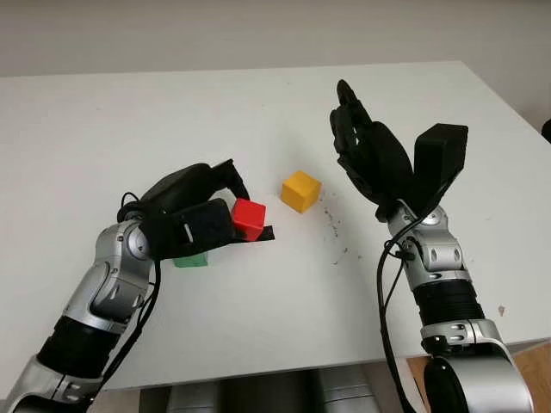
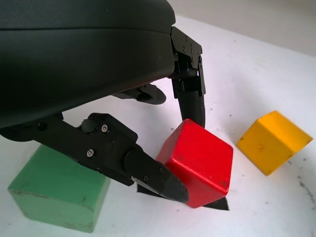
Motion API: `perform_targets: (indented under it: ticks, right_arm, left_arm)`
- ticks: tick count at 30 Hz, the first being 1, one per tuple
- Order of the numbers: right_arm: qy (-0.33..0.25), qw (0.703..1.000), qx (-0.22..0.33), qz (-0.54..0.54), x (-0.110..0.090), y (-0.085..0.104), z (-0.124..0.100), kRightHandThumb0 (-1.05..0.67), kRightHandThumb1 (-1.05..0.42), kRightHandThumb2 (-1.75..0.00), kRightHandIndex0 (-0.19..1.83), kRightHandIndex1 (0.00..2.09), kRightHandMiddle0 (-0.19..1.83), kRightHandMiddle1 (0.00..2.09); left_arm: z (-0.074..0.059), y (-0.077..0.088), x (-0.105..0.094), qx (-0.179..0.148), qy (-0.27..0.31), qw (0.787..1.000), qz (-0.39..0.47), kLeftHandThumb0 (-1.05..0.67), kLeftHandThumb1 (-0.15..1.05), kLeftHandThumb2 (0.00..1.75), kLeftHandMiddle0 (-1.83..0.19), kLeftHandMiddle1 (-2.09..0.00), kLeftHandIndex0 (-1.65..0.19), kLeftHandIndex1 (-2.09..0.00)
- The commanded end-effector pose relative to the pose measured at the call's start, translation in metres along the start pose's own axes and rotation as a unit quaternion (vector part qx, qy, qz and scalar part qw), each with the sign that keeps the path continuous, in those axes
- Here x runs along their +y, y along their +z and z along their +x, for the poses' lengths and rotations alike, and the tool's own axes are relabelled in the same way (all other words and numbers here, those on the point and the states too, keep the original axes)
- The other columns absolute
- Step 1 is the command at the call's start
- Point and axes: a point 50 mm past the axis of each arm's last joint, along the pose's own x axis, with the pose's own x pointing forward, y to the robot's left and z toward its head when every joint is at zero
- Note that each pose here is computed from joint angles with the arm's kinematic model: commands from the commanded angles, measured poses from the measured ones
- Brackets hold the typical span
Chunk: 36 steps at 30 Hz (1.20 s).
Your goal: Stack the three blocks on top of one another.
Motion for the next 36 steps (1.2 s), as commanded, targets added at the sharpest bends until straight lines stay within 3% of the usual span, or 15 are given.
perform_targets:
  ticks: [1,3,4,5,8,11,22,27,36]
  right_arm:
    - [-0.001,1.0,-0.012,-0.005,-0.002,0.007,0.0,-0.76,-1.05,-0.66,-0.19,0.0,-0.19,0.0]
    - [-0.001,1.0,-0.012,-0.004,-0.002,0.008,0.0,-0.76,-1.05,-0.66,-0.19,0.0,-0.19,0.0]
    - [0.0,1.0,-0.012,-0.004,-0.002,0.007,0.0,-0.76,-1.05,-0.66,-0.19,0.0,-0.19,0.0]
    - [0.0,1.0,-0.013,-0.004,-0.002,0.008,0.0,-0.76,-1.05,-0.67,-0.19,0.0,-0.19,0.0]
    - [0.002,1.0,-0.013,-0.007,-0.002,0.008,0.0,-0.76,-1.05,-0.67,-0.19,0.0,-0.19,0.0]
    - [0.002,1.0,-0.013,-0.007,-0.003,0.007,0.0,-0.76,-1.05,-0.67,-0.19,0.0,-0.19,0.0]
    - [0.002,1.0,-0.013,-0.006,-0.002,0.008,0.0,-0.76,-1.05,-0.66,-0.19,0.0,-0.19,0.0]
    - [0.003,1.0,-0.013,-0.005,-0.002,0.007,0.0,-0.75,-1.05,-0.67,-0.19,0.0,-0.19,0.0]
    - [0.004,1.0,-0.012,-0.008,-0.003,0.007,-0.001,-0.76,-1.05,-0.68,-0.19,0.0,-0.19,0.0]
  left_arm:
    - [0.0,0.006,0.006,0.007,-0.014,0.999,0.03,-0.41,0.99,0.06,-0.38,-0.03,-0.29,-1.62]
    - [0.0,0.007,0.007,0.03,-0.041,0.998,0.049,-0.46,0.99,0.05,-0.29,-0.02,-0.26,-1.41]
    - [0.0,0.007,0.007,0.039,-0.053,0.996,0.057,-0.5,0.98,0.05,-0.24,-0.03,-0.24,-1.22]
    - [0.0,0.007,0.007,0.045,-0.061,0.995,0.065,-0.54,0.97,0.05,-0.19,-0.04,-0.24,-0.91]
    - [0.0,0.007,0.006,0.052,-0.073,0.993,0.079,-0.61,0.97,0.05,-0.12,-0.05,-0.28,-0.36]
    - [0.001,0.008,0.006,0.057,-0.078,0.992,0.08,-0.62,0.97,0.06,-0.08,-0.04,-0.26,-0.18]
    - [0.0,0.01,0.007,0.04,-0.071,0.995,0.058,-0.68,1.02,0.06,-0.02,-0.04,-0.09,-0.03]
    - [-0.004,0.014,0.018,-0.001,-0.054,0.998,0.016,-0.91,1.05,0.12,0.09,-0.02,0.15,-0.01]
    - [-0.024,0.024,0.057,-0.082,0.053,0.994,-0.054,-1.05,1.05,0.35,0.19,-0.03,0.19,0.0]
